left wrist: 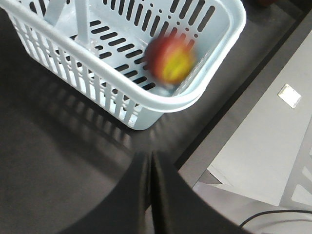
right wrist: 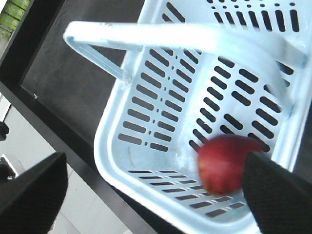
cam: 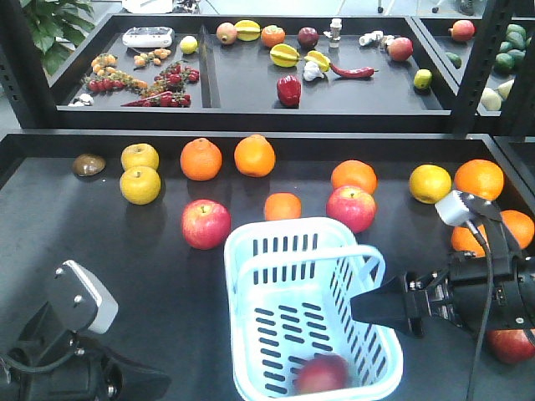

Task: Pick three apples into basket with both arms
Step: 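Carry the apple over the basket and release it inside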

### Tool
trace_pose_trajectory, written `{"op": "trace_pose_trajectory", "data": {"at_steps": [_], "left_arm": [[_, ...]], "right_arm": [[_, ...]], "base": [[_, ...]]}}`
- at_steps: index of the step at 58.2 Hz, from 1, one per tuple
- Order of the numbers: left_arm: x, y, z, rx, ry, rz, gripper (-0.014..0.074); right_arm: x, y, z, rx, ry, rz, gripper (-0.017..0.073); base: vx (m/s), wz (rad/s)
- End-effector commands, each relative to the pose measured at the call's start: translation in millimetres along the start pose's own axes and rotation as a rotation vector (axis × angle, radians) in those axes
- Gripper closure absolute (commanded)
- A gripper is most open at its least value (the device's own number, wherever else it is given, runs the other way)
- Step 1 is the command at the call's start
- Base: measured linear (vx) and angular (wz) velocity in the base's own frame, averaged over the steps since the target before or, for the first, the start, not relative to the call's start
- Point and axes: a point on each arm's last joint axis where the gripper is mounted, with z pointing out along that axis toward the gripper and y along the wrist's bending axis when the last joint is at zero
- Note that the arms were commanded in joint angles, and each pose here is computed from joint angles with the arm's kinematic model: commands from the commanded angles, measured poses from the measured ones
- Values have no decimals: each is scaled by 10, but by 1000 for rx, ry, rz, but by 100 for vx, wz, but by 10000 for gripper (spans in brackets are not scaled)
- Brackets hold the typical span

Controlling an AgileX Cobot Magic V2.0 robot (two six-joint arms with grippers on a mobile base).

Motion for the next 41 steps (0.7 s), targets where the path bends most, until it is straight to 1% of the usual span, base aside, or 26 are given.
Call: {"op": "trace_pose_trajectory", "data": {"at_steps": [1,5,7,10,14,21,23,24,29,34,36,39,41], "left_arm": [[-102,-21,-48,-3,-62,-19,599],[-102,-21,-48,-3,-62,-19,599],[-102,-21,-48,-3,-62,-19,599],[-102,-21,-48,-3,-62,-19,599],[-102,-21,-48,-3,-62,-19,599],[-102,-21,-48,-3,-62,-19,599],[-102,-21,-48,-3,-62,-19,599],[-102,-21,-48,-3,-62,-19,599],[-102,-21,-48,-3,-62,-19,599],[-102,-21,-48,-3,-62,-19,599],[-102,-21,-48,-3,-62,-19,599],[-102,-21,-48,-3,-62,-19,599],[-102,-21,-48,-3,-62,-19,599]], "right_arm": [[-117,79,-66,-37,-75,-4,-121],[-118,95,-71,-50,-78,-1,-77],[-116,107,-77,-56,-78,-1,-39],[-109,128,-91,-67,-75,-2,42],[-102,157,-115,-71,-77,-7,180],[-75,223,-183,-61,-80,-55,478],[-70,235,-198,-55,-83,-75,557],[-70,240,-204,-54,-86,-81,575],[-73,258,-232,-39,-104,-96,570],[-78,263,-253,-22,-119,-66,568],[-67,264,-262,-11,-112,-67,568],[-28,247,-283,36,-81,-109,567],[1,218,-303,89,-56,-150,566]], "base": [[0,0],[0,0],[0,0],[0,0],[0,0],[0,0],[0,0],[0,0],[0,0],[0,0],[0,0],[0,0],[0,0]]}}
